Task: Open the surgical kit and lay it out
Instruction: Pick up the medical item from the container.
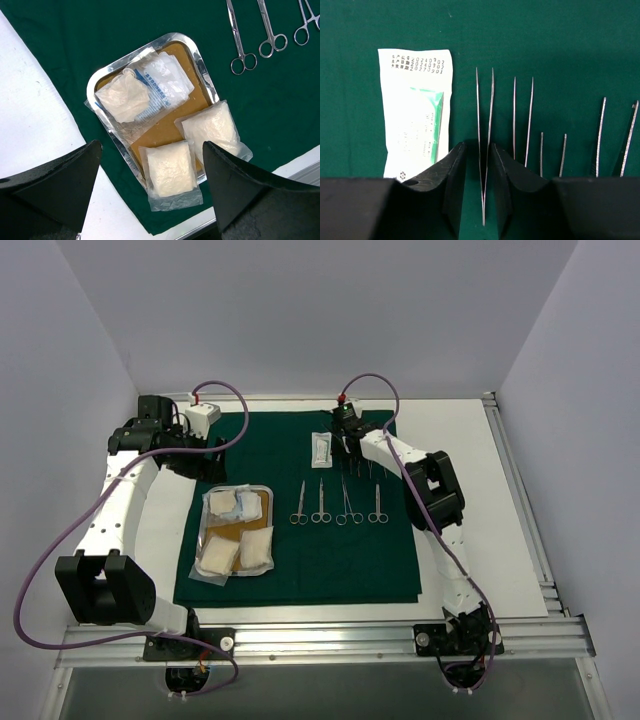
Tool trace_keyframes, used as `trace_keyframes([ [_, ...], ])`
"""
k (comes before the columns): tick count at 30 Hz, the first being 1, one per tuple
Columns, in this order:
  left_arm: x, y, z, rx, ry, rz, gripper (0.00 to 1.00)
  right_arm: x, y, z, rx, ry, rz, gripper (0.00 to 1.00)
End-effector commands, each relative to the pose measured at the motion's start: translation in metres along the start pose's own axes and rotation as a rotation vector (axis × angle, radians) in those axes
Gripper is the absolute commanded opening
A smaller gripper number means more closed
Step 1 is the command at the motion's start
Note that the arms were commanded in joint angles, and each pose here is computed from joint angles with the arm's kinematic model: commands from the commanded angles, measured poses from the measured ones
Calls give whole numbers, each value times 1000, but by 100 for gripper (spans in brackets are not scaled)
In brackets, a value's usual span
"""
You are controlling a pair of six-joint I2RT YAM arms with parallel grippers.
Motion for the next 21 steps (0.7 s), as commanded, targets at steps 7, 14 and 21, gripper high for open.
trace_keyframes([
  [7,4,-6,-1,-24,18,-18,91,30,-43,9,-7,-21,-46,31],
  [14,-10,-4,16,40,-12,-2,91,52,-111,42,-59,-118,-151,44],
  [21,-24,20,53,86,-109,51,91,29,-154,137,316,-260,-286,60],
])
Point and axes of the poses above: each gripper's point midway between its finger pads, its own y axis out along the fingers, its own z axis along the line the jaws close on, x = y × z, the point moved 8 cm from there along -y, back along the fingers, and after that the axes turned 13 degrees about -y, right-handed, at the moved point
